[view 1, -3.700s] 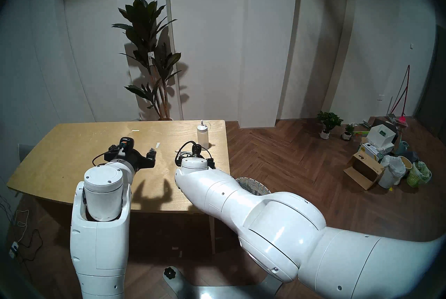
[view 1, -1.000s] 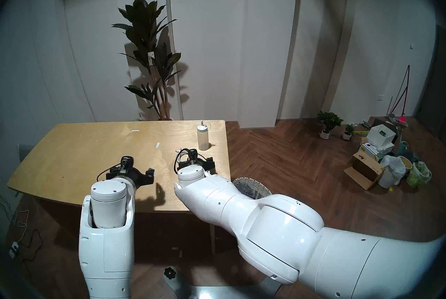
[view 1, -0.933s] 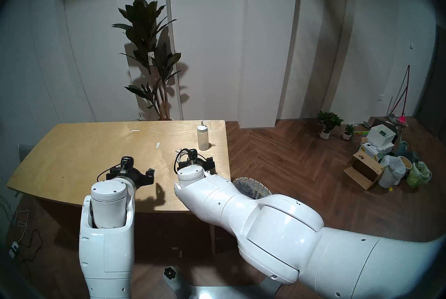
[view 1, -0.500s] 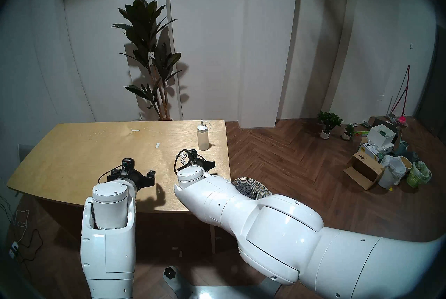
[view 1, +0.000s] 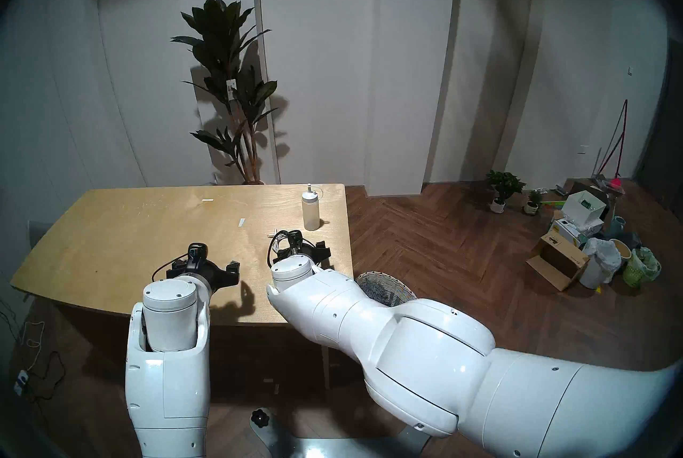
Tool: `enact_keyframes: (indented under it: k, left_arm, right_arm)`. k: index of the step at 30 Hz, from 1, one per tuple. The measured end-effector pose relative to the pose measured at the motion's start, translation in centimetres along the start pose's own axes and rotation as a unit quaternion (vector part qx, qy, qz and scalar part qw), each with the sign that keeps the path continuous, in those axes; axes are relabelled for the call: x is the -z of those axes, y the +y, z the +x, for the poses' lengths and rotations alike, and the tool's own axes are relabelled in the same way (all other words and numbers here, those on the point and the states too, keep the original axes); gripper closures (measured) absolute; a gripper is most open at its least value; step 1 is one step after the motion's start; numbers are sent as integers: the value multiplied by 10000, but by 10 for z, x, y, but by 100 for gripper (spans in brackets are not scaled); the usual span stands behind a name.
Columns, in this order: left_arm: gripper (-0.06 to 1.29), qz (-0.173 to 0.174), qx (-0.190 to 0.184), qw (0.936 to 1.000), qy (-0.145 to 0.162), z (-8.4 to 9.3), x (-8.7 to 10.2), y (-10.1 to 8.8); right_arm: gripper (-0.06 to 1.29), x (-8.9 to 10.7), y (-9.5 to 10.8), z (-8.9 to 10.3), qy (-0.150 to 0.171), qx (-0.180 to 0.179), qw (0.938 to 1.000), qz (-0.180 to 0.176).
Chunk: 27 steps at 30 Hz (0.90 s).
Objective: Load the items into the basket from the rear
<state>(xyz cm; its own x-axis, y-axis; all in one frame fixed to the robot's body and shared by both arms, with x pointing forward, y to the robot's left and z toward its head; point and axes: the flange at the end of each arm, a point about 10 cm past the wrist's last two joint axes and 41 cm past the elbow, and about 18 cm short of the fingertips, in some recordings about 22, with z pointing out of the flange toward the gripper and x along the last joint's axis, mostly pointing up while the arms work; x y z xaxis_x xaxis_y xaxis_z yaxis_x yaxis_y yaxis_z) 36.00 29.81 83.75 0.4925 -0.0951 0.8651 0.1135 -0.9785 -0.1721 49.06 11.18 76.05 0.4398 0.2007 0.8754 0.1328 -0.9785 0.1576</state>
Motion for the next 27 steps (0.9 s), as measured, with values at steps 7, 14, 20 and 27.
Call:
enact_keyframes:
  k: [7, 14, 20, 27]
  left_arm:
    - [-1, -52, 28, 10000, 11, 1, 0, 4]
    - [-1, -91, 52, 9999, 17, 1, 0, 7]
    - [-1, -101, 69, 9999, 20, 1, 0, 7]
    - [-1, -92, 84, 9999, 20, 1, 0, 6]
  right_arm:
    - [5, 0, 0, 1, 18, 31, 10000, -17]
    - [5, 0, 0, 1, 29, 48, 10000, -24]
    - [5, 0, 0, 2, 43, 49, 10000, -25]
    - [5, -1, 1, 8, 89, 37, 10000, -24]
